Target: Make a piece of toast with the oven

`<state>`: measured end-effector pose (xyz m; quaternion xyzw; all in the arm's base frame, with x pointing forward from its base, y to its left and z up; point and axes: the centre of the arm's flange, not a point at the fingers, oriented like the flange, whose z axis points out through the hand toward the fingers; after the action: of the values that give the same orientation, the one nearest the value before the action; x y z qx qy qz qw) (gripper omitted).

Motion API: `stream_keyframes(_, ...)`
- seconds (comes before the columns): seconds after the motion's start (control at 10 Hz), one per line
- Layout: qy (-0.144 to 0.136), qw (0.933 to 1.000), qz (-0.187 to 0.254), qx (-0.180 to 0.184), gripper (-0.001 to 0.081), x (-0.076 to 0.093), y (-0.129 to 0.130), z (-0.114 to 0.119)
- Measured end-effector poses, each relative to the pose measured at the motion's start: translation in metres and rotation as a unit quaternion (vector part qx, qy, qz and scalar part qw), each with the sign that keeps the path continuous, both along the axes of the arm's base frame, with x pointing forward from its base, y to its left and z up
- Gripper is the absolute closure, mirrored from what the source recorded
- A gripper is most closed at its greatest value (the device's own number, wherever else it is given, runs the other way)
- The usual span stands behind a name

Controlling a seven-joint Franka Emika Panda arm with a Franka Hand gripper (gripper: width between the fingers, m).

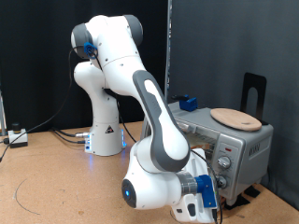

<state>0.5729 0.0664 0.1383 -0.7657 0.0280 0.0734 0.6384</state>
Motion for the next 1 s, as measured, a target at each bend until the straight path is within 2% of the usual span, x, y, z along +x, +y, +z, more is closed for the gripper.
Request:
stream_keyframes(0.2,-0.005,1.0000,-0.005,-0.001,0.0714,-0.001,0.000,0.001)
stream_keyframes(0.7,0.018,0.9998,-0.005,-0.007,0.0704,0.000,-0.008,0.004)
stream_keyframes(0.8,0.028,0.9996,-0.004,-0.009,0.0527,0.000,-0.013,0.007)
stream_keyframes(0.9,0.034,0.9994,-0.002,-0.012,0.0527,0.000,-0.019,0.011)
stream_keyframes(1.0,0.037,0.9992,0.002,-0.014,0.0344,-0.001,-0.027,0.015)
